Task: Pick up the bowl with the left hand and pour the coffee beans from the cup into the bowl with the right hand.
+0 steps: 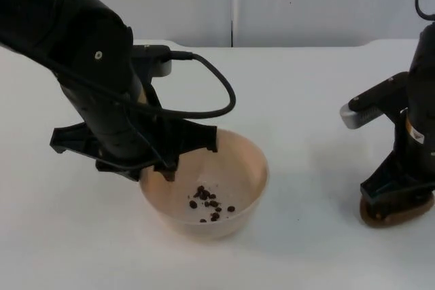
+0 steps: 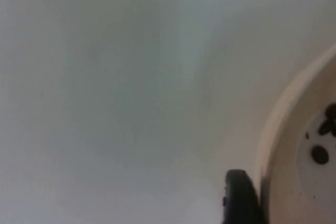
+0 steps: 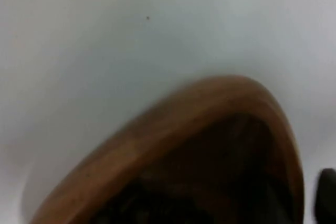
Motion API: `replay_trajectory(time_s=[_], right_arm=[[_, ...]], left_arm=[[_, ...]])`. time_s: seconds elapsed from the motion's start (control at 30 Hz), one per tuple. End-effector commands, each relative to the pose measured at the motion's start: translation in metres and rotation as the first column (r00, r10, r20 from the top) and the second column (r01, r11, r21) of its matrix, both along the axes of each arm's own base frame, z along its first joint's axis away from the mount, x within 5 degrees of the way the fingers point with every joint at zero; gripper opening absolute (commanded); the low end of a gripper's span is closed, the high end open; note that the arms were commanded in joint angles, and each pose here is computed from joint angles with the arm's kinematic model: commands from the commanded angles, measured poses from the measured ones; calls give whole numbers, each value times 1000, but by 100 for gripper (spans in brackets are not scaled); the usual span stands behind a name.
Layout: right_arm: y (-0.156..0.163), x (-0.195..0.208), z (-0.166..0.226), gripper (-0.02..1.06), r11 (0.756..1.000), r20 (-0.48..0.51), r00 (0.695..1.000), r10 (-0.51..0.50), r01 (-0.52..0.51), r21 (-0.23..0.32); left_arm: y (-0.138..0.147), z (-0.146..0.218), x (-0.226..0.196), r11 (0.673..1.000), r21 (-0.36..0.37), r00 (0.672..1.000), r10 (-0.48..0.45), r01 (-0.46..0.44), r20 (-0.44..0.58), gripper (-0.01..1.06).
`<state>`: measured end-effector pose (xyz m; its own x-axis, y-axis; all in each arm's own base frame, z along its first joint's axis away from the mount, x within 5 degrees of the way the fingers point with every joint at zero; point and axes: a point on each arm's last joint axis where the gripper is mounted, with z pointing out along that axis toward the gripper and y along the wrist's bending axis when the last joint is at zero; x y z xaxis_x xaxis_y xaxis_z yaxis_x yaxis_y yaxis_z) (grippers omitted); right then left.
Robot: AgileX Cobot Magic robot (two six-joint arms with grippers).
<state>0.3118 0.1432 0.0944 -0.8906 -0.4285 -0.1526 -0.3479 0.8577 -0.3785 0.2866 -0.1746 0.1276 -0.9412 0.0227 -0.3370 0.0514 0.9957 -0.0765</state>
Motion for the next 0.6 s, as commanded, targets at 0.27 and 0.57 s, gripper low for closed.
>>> replay_trajectory(time_s=[0.27,0.57], right_arm=[[-2,0,16,68,1000,35,999,-19,18,21],[-10,-10,78,68,999,98,995,-2,-1,35]], left_arm=[[-2,5,-1,1000,-18,1000,1,-1,12,71],[0,35,-4,998,-65,996,5,1,85,71]])
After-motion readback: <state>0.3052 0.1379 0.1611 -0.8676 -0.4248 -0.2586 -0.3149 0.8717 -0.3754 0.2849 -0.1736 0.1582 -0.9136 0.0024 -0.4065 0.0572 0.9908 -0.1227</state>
